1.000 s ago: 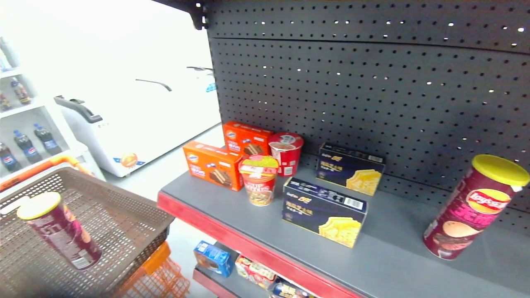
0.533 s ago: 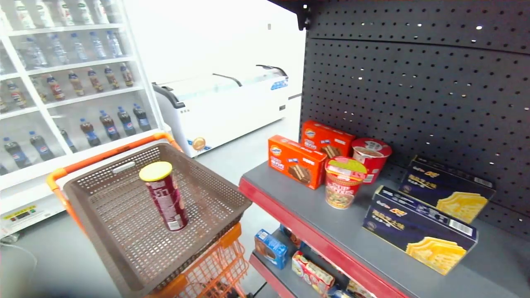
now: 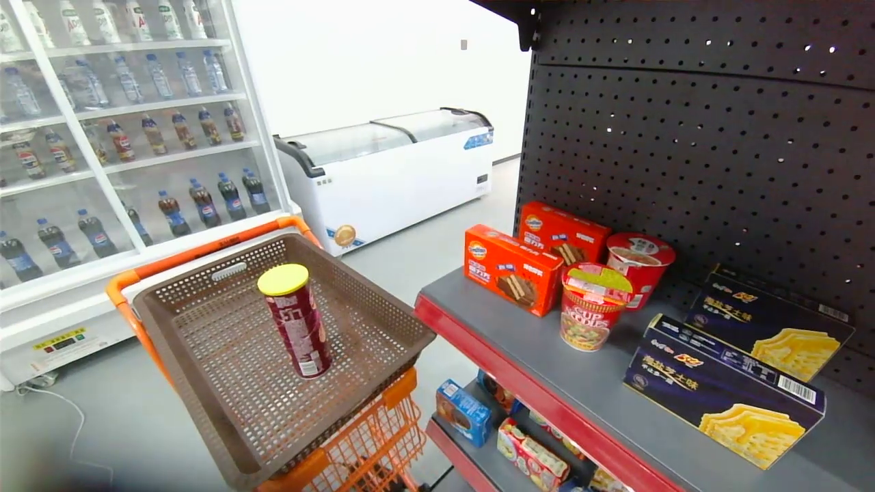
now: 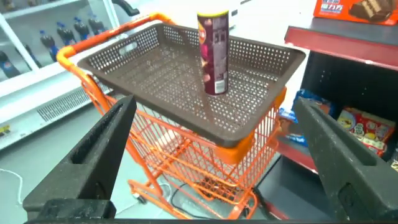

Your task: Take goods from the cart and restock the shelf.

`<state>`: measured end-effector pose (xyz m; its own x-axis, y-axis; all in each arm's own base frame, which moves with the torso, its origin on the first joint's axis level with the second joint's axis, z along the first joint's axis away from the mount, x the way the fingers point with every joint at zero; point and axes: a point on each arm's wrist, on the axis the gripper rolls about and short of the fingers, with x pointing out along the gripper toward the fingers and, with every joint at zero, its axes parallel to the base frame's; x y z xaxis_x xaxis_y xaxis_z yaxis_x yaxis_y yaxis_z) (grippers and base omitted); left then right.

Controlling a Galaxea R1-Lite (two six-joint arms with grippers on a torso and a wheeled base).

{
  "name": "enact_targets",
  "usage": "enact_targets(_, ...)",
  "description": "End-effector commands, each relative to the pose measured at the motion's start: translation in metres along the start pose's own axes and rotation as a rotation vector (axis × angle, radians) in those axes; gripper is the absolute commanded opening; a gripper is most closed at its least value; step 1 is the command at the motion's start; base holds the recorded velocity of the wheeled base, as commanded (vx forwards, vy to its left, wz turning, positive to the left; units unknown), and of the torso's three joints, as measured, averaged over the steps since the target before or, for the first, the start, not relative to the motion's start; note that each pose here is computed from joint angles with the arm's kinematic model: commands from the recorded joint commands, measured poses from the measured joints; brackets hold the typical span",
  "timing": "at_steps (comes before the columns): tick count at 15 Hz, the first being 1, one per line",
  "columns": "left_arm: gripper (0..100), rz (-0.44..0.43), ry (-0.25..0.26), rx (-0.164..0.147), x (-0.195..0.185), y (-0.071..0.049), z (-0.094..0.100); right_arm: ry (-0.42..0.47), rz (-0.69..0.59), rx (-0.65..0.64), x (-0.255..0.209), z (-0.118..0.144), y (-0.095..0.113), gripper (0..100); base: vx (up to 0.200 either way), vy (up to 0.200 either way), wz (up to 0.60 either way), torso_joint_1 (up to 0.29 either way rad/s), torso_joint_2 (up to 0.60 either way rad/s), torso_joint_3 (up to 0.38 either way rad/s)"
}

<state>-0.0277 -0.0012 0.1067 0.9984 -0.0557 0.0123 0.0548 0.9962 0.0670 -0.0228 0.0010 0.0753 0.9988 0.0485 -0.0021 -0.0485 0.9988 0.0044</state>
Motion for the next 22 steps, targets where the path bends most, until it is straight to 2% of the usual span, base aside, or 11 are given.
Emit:
enact_targets(1, 100, -0.002, 0.152, 0.032, 0.03, 0.006, 0.064, -0.001, 0.001, 0.0, 0.0, 0.0, 0.0, 100, 0.0, 0.0, 0.0, 0.0, 0.0, 0.0)
enact_targets(3, 100, 0.055, 0.297, 0.024, 0.079, 0.013, 0.093, -0.001, 0.001, 0.0, 0.0, 0.0, 0.0, 100, 0.0, 0.0, 0.0, 0.0, 0.0, 0.0)
enact_targets(4, 100, 0.06, 0.347, 0.027, 0.098, 0.015, 0.098, -0.001, 0.001, 0.0, 0.0, 0.0, 0.0, 100, 0.0, 0.0, 0.0, 0.0, 0.0, 0.0)
enact_targets(7, 100, 0.049, 0.49, 0.01, 0.156, 0.024, 0.098, -0.001, 0.001, 0.0, 0.0, 0.0, 0.0, 100, 0.0, 0.0, 0.0, 0.0, 0.0, 0.0)
enact_targets(8, 100, -0.013, 0.549, -0.014, 0.18, 0.028, 0.09, 0.001, 0.001, 0.0, 0.0, 0.0, 0.0, 100, 0.0, 0.0, 0.0, 0.0, 0.0, 0.0)
enact_targets(9, 100, -0.058, 0.553, -0.035, 0.198, 0.029, 0.087, -0.001, 0.001, 0.0, 0.0, 0.0, 0.0, 100, 0.0, 0.0, 0.0, 0.0, 0.0, 0.0)
enact_targets(13, 100, -0.077, 0.575, -0.039, 0.246, 0.033, 0.061, -0.001, 0.001, 0.0, 0.0, 0.0, 0.0, 100, 0.0, 0.0, 0.0, 0.0, 0.0, 0.0)
enact_targets(15, 100, -0.107, 0.546, -0.043, 0.268, 0.033, 0.051, -0.001, 0.001, 0.0, 0.0, 0.0, 0.0, 100, 0.0, 0.0, 0.0, 0.0, 0.0, 0.0)
enact_targets(16, 100, -0.155, 0.532, -0.043, 0.285, 0.028, 0.041, -0.001, 0.001, 0.0, 0.0, 0.0, 0.0, 100, 0.0, 0.0, 0.0, 0.0, 0.0, 0.0)
enact_targets(19, 100, -0.216, 0.549, -0.04, 0.305, 0.011, 0.023, -0.001, 0.001, 0.0, 0.0, 0.0, 0.0, 100, 0.0, 0.0, 0.0, 0.0, 0.0, 0.0)
enact_targets(22, 100, -0.216, 0.541, -0.046, 0.321, 0.009, 0.005, -0.001, 0.001, 0.0, 0.0, 0.0, 0.0, 100, 0.0, 0.0, 0.0, 0.0, 0.0, 0.0)
